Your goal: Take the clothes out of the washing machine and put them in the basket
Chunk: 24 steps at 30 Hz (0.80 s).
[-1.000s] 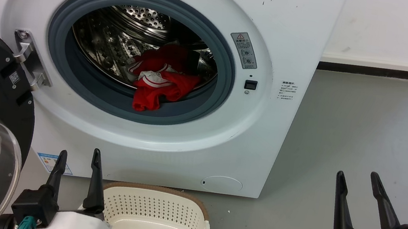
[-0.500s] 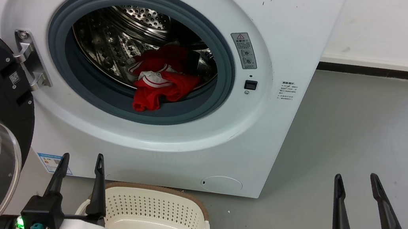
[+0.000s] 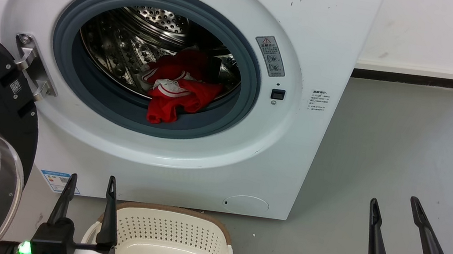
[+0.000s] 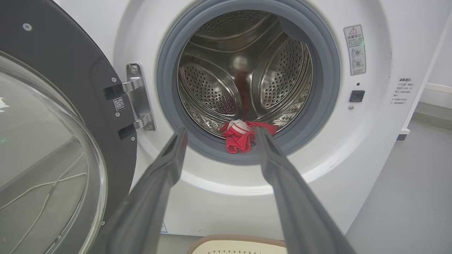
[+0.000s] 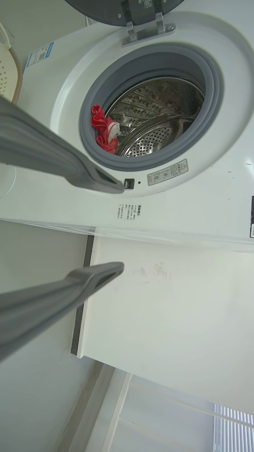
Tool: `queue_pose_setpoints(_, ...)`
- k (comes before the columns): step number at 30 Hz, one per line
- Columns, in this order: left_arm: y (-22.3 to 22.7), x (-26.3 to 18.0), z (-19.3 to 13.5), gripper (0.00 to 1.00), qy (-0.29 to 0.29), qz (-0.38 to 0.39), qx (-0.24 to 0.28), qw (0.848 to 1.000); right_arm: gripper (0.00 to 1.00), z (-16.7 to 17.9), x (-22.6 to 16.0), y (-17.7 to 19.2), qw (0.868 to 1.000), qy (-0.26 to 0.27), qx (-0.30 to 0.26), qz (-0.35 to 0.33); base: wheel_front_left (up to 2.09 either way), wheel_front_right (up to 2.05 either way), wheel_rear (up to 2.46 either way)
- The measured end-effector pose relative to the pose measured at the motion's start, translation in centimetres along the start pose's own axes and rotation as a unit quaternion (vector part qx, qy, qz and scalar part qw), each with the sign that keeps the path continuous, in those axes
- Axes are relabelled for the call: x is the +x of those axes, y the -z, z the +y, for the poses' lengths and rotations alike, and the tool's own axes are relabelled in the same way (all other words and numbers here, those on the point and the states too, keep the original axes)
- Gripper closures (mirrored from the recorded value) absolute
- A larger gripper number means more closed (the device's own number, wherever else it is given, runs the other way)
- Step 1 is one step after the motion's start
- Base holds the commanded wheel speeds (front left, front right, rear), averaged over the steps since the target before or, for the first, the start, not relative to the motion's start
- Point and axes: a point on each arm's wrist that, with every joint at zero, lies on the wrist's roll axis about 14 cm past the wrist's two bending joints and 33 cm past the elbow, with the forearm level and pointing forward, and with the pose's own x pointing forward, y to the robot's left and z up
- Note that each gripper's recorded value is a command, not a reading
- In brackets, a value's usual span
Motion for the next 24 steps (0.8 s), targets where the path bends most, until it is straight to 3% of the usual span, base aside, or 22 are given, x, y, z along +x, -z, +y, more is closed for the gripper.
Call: queue_pose_setpoints(24, 0.45, -0.35, 0.15, 0.0, -0.004, 0.007, -0.004, 1.0, 0.0, 0.05, -0.24, 0.45, 1.0, 0.001, 0.011, 0.007, 0.0, 0.0, 0.0)
